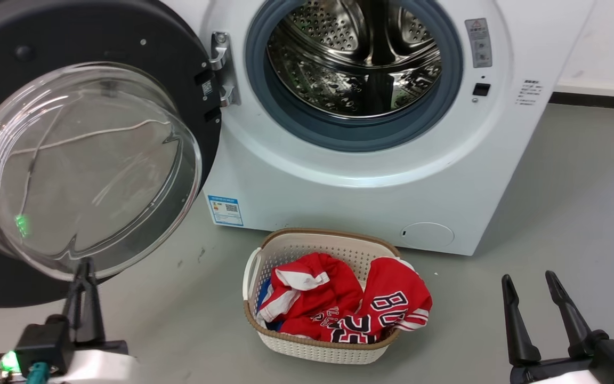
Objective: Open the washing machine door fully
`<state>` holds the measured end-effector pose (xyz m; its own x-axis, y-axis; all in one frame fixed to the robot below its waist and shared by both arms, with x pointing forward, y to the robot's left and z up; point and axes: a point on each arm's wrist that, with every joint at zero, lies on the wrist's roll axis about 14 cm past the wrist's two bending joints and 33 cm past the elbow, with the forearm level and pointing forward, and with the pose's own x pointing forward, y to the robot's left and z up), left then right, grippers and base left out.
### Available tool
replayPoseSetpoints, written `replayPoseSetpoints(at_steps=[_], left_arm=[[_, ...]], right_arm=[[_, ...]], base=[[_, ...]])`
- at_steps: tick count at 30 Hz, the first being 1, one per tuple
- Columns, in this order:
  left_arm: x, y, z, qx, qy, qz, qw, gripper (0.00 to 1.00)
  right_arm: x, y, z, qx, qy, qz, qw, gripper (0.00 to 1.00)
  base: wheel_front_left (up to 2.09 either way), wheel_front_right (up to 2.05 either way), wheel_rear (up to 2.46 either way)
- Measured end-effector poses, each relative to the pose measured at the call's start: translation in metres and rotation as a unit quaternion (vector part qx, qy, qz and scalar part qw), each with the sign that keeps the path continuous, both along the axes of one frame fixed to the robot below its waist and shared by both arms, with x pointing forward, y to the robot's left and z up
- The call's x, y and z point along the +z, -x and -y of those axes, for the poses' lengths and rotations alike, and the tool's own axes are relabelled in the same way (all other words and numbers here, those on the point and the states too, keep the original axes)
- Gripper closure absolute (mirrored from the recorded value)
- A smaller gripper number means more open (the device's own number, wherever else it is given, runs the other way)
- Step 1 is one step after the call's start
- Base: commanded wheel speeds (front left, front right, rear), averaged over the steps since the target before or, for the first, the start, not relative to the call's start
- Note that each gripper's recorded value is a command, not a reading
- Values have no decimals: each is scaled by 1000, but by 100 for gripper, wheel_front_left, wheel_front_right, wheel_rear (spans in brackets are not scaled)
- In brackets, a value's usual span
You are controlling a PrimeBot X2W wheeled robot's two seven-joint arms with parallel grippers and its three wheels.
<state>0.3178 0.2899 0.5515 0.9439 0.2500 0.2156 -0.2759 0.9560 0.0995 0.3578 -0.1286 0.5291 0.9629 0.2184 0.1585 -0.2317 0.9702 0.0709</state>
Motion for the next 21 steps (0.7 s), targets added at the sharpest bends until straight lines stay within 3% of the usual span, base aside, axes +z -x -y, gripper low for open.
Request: replayPoseSetpoints(at_steps=[3, 4, 5, 6, 21], left_arm=[[-2, -2, 16, -21, 7, 1, 1000, 98], [-3, -2, 20, -27, 12, 0, 1000, 69], [-5, -3, 24, -32, 17, -1, 999, 19], [-5, -3, 28, -37, 19, 1, 999, 0], [-19, -14, 90, -117, 53, -16, 992, 0]], right_arm=[[3, 4, 6, -9, 0, 5, 1000, 0], [3, 7, 8, -12, 2, 5, 1000, 0], [4, 8, 11, -16, 3, 6, 1000, 0], [4, 10, 13, -20, 3, 7, 1000, 0], [7, 22, 29, -46, -7, 11, 999, 0]], base=[[0, 0, 0], [0, 0, 0], [0, 0, 0], [0, 0, 0], [0, 0, 0]])
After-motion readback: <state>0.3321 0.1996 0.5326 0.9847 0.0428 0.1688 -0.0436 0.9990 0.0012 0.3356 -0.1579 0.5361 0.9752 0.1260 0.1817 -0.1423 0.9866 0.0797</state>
